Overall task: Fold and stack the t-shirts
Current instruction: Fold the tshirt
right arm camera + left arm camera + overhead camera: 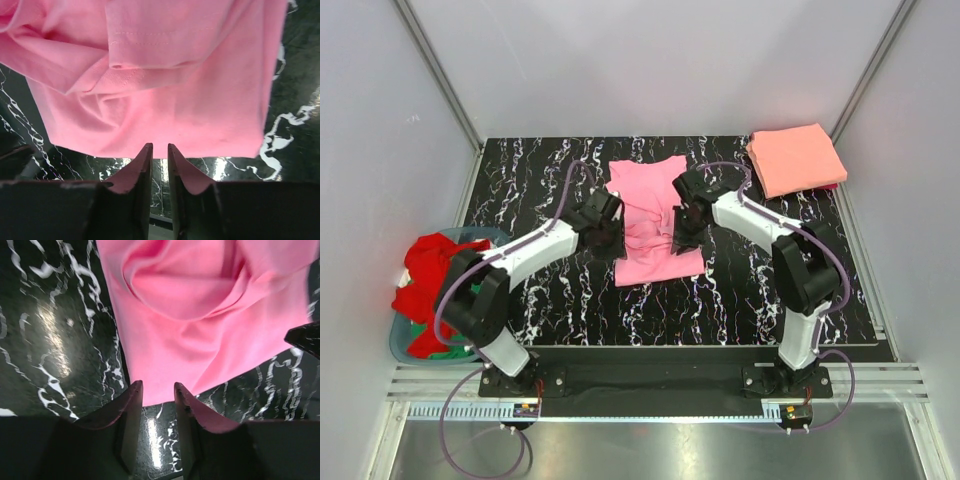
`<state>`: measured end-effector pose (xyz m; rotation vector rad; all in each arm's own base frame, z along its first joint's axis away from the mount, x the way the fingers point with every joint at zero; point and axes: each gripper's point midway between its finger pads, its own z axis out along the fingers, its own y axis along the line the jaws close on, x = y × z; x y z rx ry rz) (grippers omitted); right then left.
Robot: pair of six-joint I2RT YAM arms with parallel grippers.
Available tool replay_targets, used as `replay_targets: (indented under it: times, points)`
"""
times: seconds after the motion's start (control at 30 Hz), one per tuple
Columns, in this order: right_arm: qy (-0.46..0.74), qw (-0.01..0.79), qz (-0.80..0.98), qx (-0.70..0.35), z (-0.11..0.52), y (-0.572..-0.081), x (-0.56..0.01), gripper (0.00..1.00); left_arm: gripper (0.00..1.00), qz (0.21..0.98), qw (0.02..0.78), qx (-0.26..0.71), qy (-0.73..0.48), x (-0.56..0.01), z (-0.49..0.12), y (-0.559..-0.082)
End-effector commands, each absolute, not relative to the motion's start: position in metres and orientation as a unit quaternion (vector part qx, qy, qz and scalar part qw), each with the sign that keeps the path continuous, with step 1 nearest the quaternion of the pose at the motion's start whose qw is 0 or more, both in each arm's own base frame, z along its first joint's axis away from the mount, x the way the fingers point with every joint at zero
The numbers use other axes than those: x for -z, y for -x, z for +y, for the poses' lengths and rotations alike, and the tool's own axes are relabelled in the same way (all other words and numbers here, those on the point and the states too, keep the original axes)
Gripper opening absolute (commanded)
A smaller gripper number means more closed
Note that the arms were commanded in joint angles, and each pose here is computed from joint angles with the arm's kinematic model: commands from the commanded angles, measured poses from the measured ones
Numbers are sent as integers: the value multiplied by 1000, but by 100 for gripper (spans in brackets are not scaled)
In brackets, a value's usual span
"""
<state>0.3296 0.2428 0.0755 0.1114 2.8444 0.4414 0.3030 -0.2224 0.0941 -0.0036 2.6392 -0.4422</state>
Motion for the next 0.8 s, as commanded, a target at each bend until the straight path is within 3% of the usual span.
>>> replay_targets:
  times: [0.0,0.33,0.57,0.7,0.73,0.77]
  points:
    - [-44,140,974,-173,258,-341,-69,24,34,953,243,183,-5,-83,-241,-315]
    - [-19,133,982,-133,264,-378,-50,24,34,962,227,153,-23,-65,-259,-353]
    - [-42,179,973,-140,256,-454,-77,26,36,963,249,98,8,-75,-237,-445]
    - [-56,169,975,-134,242,-484,-85,46,38,965,244,85,44,-95,-209,-481]
    - [-51,176,973,-137,242,-487,-94,61,39,964,250,82,47,-104,-205,-485]
    - [-49,191,970,-142,242,-488,-110,67,41,957,274,80,48,-126,-202,-488]
